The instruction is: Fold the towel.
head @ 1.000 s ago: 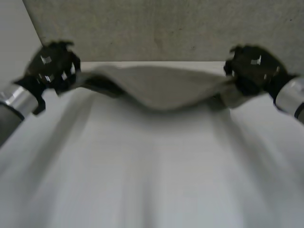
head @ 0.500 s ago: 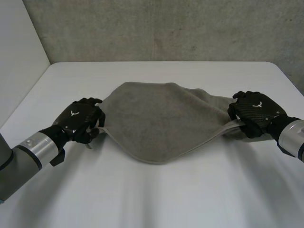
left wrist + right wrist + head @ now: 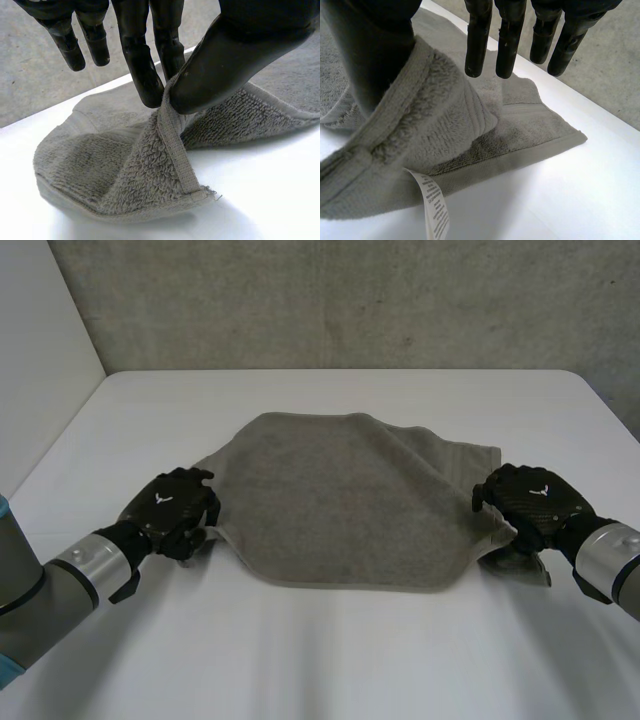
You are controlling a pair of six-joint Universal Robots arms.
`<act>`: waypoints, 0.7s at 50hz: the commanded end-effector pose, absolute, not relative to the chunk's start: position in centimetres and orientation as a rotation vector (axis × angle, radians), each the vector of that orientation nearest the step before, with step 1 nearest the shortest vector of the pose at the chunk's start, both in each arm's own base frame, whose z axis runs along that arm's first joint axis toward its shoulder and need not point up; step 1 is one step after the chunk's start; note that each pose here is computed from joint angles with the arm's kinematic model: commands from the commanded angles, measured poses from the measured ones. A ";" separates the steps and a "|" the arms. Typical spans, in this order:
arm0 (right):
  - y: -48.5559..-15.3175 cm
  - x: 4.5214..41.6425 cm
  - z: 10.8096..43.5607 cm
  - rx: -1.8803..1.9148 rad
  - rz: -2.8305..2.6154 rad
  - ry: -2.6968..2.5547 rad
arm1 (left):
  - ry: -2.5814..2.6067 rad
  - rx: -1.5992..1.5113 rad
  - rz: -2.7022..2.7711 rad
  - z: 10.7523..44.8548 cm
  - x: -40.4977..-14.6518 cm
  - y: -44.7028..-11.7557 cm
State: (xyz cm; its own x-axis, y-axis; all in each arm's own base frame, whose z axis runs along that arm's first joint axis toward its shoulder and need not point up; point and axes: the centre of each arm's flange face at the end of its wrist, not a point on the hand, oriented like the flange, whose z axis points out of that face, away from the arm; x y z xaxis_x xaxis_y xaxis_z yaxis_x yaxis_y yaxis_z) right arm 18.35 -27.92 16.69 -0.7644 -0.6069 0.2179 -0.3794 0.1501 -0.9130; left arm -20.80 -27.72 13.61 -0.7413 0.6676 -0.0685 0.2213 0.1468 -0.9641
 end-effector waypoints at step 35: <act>-27.9 16.7 17.8 -0.830 -1.771 2.256 | -2.196 -0.742 1.731 13.5 -19.0 -29.4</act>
State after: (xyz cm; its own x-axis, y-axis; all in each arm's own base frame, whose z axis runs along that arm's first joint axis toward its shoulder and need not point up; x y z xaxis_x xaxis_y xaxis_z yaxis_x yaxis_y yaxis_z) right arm 16.82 -27.80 17.60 -0.8293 -0.5070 0.2349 -0.3489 0.1414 -0.9264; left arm -19.06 -29.18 13.52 -0.8378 0.5338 -0.1145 0.2373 0.1672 -0.9569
